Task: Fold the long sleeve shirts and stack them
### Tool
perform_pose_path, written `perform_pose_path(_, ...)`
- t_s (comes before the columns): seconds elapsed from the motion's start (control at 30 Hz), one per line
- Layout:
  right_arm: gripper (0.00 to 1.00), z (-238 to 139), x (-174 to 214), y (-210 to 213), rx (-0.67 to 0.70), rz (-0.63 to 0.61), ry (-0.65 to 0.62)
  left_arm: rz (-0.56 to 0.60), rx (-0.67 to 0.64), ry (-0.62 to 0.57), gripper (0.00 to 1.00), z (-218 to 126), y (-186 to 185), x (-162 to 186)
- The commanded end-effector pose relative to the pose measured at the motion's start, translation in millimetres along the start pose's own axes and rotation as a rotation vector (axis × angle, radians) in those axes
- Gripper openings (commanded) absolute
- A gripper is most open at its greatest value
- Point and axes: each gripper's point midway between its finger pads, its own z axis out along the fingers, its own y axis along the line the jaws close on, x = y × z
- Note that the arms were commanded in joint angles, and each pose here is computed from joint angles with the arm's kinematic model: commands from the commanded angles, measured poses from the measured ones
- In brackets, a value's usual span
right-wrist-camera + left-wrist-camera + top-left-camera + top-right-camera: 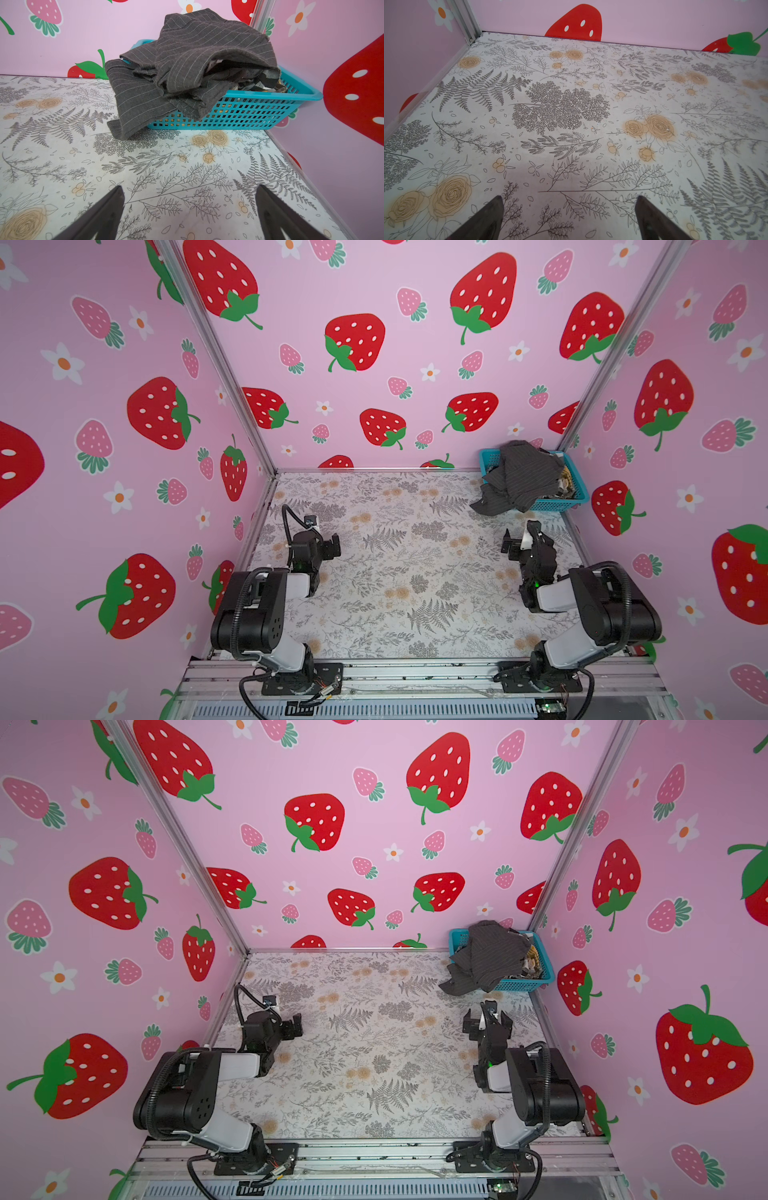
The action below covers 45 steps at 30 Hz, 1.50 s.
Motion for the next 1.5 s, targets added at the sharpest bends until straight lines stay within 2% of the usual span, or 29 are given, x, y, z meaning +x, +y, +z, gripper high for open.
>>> perform_pose_path(0.0, 1.00, -1.4, -8.7, 0.0, 0.002, -0.001, -0.034, 0.021, 0.007, -0.044, 0.99, 0.2, -2.4, -15.8)
perform_pose_path(0.27, 1.00, -1.8, -16.6, -4.3, 0.031, 0.011, -0.058, 0.019, 0.008, -0.047, 0.99, -0.7, -1.9, -16.8)
perform_pose_path(0.3, 1.00, 0.6, -25.5, -10.6, 0.083, 0.014, -0.047, 0.023, 0.006, -0.068, 0.99, -1.5, -2.7, -26.4)
perform_pose_path(0.33, 1.00, 6.7, -35.5, -15.8, 0.139, 0.007, 0.016, 0.055, -0.007, -0.021, 0.99, -3.3, -7.0, -39.1)
perform_pose_path(0.37, 1.00, 14.1, -55.9, -20.8, 0.188, 0.023, 0.078, 0.102, -0.020, 0.035, 0.99, -7.5, -15.0, -58.9)
perform_pose_path(0.43, 1.00, 20.3, -115.6, -23.5, 0.205, 0.135, 0.176, 0.107, -0.112, 0.017, 0.99, -22.2, -18.9, -106.6)
perform_pose_path(0.47, 1.00, 17.9, -137.7, -20.0, 0.170, 0.168, 0.204, 0.048, -0.115, -0.011, 0.99, -34.1, -24.2, -132.0)
perform_pose_path(0.53, 1.00, 10.4, -149.1, -21.4, 0.164, 0.255, 0.174, -0.132, -0.058, -0.024, 0.99, -55.8, -34.7, -168.2)
perform_pose_path(0.57, 1.00, 5.3, -149.7, -35.6, 0.226, 0.358, 0.153, -0.230, -0.036, -0.014, 0.97, -66.0, -39.6, -180.0)
perform_pose_path(0.6, 1.00, 5.2, -151.9, -44.8, 0.220, 0.422, 0.166, -0.318, 0.010, 0.002, 0.97, -74.2, -49.0, -187.0)
perform_pose_path(0.67, 1.00, 11.2, -156.1, -53.4, 0.215, 0.452, 0.238, -0.428, 0.139, 0.026, 0.96, -86.4, -77.1, -195.3)
perform_pose_path(0.77, 0.96, 35.1, -155.1, -44.6, 0.193, 0.381, 0.373, -0.435, 0.286, 0.038, 0.97, -103.7, -122.5, -196.6)
perform_pose_path(0.9, 0.90, 58.1, -124.6, -46.5, 0.248, 0.310, 0.521, -0.346, 0.359, 0.083, 0.97, -115.8, -160.1, -178.3)
perform_pose_path(1.07, 0.81, 68.0, -85.7, -37.2, 0.245, 0.338, 0.600, -0.283, 0.362, 0.135, 0.96, -123.1, -167.6, -148.2)
perform_pose_path(1.2, 0.78, 81.0, -76.5, -19.9, 0.153, 0.357, 0.590, -0.263, 0.337, 0.163, 0.96, -124.5, -161.1, -130.1)
perform_pose_path(1.3, 0.75, 94.2, -74.8, -16.3, 0.134, 0.345, 0.573, -0.262, 0.348, 0.173, 0.96, -126.9, -161.4, -125.6)
perform_pose_path(1.33, 0.72, 98.1, -73.5, -15.2, 0.128, 0.340, 0.567, -0.262, 0.353, 0.175, 0.95, -127.6, -162.3, -125.2)
perform_pose_path(1.4, 0.58, 104.8, -71.7, -12.3, 0.109, 0.342, 0.562, -0.263, 0.357, 0.175, 0.94, -128.4, -162.6, -126.0)
perform_pose_path(1.47, 0.29, 108.8, -75.7, -6.0, 0.074, 0.350, 0.559, -0.265, 0.360, 0.174, 0.94, -129.8, -162.7, -127.0)
